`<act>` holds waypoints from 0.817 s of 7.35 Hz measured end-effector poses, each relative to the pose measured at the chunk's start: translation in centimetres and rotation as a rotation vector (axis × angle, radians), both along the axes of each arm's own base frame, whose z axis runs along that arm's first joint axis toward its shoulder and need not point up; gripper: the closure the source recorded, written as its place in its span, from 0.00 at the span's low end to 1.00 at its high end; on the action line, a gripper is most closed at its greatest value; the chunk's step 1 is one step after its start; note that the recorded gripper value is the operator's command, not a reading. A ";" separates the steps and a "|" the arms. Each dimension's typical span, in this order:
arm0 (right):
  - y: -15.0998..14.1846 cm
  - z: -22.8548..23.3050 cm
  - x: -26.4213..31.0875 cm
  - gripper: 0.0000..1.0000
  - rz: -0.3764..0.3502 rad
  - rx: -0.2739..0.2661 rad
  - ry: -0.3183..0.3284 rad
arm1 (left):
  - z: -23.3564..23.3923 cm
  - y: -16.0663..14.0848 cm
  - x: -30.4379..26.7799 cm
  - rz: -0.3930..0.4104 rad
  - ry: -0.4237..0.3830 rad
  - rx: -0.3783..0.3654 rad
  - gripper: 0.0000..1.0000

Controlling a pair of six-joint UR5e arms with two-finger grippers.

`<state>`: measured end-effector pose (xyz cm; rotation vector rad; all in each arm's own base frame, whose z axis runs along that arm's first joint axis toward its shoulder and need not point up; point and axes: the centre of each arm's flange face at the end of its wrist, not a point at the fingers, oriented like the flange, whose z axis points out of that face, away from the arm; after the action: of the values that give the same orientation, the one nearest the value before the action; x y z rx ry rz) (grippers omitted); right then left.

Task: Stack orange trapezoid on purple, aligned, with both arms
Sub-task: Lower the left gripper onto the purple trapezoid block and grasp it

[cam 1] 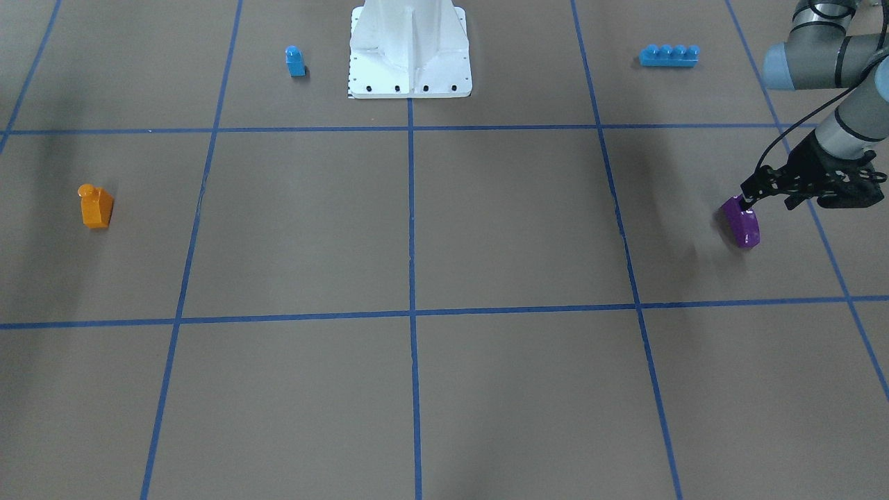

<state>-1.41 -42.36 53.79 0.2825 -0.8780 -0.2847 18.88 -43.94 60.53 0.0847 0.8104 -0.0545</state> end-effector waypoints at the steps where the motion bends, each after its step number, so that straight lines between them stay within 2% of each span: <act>1: 0.0 0.0 0.0 0.00 0.000 0.000 0.000 | 0.2 0.2 0.6 0.003 -0.011 0.003 0.07; 2: 0.0 0.0 0.0 0.00 0.000 0.000 0.000 | 0.4 0.4 1.2 0.008 -0.024 0.008 0.18; 4: 0.0 0.0 0.0 0.00 0.000 0.000 0.001 | 1.5 0.7 2.4 0.021 -0.041 0.019 0.53; 5: 0.0 0.1 0.0 0.00 0.000 -0.001 0.002 | 2.1 0.9 2.6 0.025 -0.041 0.023 0.96; 6: 0.0 0.1 0.0 0.00 0.000 -0.001 0.002 | 2.4 0.9 2.8 0.027 -0.040 0.026 1.00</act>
<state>-1.40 -42.37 53.87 0.2813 -0.8764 -0.2844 21.64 -43.04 62.90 0.0989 0.7724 -0.0163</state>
